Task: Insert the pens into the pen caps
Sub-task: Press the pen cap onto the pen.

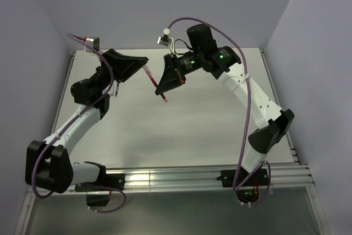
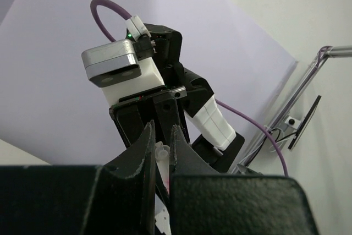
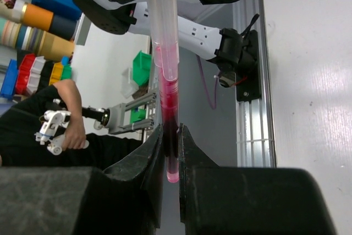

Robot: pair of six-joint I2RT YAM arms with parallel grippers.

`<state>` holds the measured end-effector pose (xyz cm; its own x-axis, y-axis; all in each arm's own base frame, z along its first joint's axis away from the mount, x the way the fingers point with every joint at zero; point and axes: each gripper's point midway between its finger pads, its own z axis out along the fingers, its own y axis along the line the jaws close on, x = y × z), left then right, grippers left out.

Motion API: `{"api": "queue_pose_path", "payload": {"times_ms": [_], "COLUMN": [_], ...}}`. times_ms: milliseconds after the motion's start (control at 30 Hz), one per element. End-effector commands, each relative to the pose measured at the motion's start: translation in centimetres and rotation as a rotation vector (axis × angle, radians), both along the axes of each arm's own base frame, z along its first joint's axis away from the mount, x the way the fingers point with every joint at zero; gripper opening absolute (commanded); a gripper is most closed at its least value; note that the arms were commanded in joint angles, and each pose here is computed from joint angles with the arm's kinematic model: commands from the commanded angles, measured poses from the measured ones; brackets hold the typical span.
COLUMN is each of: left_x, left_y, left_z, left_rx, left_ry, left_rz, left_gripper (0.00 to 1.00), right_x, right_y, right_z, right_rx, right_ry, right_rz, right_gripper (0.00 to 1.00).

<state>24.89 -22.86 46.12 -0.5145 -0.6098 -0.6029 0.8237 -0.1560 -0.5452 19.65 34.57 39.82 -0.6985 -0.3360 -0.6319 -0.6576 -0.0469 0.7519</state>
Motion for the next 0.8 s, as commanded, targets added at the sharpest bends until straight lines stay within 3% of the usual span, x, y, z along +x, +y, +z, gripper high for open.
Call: {"api": "queue_pose_path", "payload": {"times_ms": [0, 167, 300, 500, 767], "left_x": [-10.8, -10.7, -8.7, -8.6, -11.9], "left_y": [-3.1, -3.5, -4.4, -4.4, -3.7], "left_z": [-6.6, -7.4, -8.0, -8.0, -8.6], "left_rx": [0.361, 0.388, 0.411, 0.364, 0.364], "left_ry": [-0.411, -0.38, -0.163, -0.044, -0.33], "left_rz": [-0.362, -0.383, -0.397, -0.405, -0.407], "left_gripper": [0.0, 0.0, 0.0, 0.0, 0.0], "right_x": [4.7, 4.6, 5.1, 5.8, 5.3], "right_y": [1.2, 1.1, 0.8, 0.9, 1.6], "right_z": [6.4, 6.9, 7.3, 7.0, 6.6], "right_rx": [0.218, 0.229, 0.22, 0.185, 0.196], "right_ry": [-0.334, -0.362, -0.442, -0.516, -0.382], "right_rz": [-0.139, -0.146, -0.182, -0.215, -0.181], "right_gripper": [0.0, 0.0, 0.0, 0.0, 0.0]}}
